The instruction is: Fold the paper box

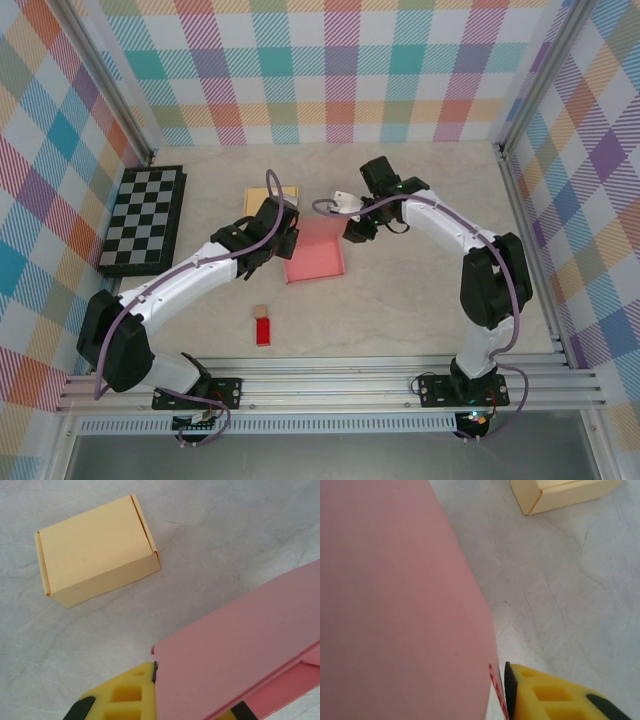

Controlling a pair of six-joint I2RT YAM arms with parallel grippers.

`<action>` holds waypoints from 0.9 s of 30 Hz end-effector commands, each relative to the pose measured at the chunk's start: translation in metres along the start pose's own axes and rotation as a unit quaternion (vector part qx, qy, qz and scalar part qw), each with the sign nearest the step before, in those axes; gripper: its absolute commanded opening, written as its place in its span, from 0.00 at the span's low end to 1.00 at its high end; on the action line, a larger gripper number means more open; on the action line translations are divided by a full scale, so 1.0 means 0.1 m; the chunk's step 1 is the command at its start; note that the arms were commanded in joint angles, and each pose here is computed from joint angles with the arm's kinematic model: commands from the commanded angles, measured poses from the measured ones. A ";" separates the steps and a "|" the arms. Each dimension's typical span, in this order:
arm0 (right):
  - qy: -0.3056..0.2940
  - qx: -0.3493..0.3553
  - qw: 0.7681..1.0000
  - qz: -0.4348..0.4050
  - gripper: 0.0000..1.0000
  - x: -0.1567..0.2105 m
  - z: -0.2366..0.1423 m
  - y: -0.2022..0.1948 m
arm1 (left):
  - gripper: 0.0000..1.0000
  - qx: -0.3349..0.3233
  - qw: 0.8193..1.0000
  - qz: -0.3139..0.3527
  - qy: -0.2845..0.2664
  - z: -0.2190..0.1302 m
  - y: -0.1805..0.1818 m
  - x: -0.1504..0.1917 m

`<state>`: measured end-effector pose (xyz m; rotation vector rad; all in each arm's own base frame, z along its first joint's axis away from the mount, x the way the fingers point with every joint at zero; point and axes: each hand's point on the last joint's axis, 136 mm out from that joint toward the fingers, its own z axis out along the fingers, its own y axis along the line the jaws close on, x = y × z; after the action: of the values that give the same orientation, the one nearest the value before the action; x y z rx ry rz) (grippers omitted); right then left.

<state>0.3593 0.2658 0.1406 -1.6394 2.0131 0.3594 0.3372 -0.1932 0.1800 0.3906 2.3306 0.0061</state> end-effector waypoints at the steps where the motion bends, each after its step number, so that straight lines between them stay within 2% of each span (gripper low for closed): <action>1: -0.027 0.012 1.000 0.006 0.19 -0.20 -0.09 -0.01 | 0.00 0.008 1.000 -0.020 -0.016 -0.11 -0.04 -0.14; 2: -0.031 0.017 0.999 0.015 0.13 -0.23 -0.09 -0.02 | 0.00 0.008 0.999 -0.029 -0.016 -0.10 -0.05 -0.14; 7: -0.049 0.044 0.995 0.080 0.03 -0.38 -0.04 -0.07 | 0.00 -0.007 0.997 -0.076 -0.023 -0.05 -0.02 -0.19; 9: -0.054 0.069 0.988 0.125 0.02 -0.42 -0.04 -0.14 | 0.00 -0.016 0.995 -0.097 -0.029 -0.02 0.00 -0.20; 13: -0.077 0.140 0.956 0.247 0.01 -0.41 -0.09 -0.40 | 0.00 -0.030 0.987 -0.151 -0.049 0.08 0.03 -0.23; 16: -0.104 0.163 0.931 0.308 0.00 -0.40 -0.06 -0.48 | 0.00 -0.044 0.981 -0.181 -0.059 0.20 0.04 -0.21; 20: -0.128 0.179 0.910 0.351 0.00 -0.35 -0.03 -0.50 | 0.00 -0.033 0.969 -0.233 -0.075 0.33 -0.02 -0.27; 27: -0.123 0.196 0.896 0.379 0.00 -0.12 0.00 -0.38 | 0.00 0.013 0.947 -0.316 -0.062 0.55 -0.21 -0.09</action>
<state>0.3911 0.2663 0.1209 -0.6459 2.3300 0.2928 0.3726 -0.2064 0.1476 -0.2072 2.2670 -0.1832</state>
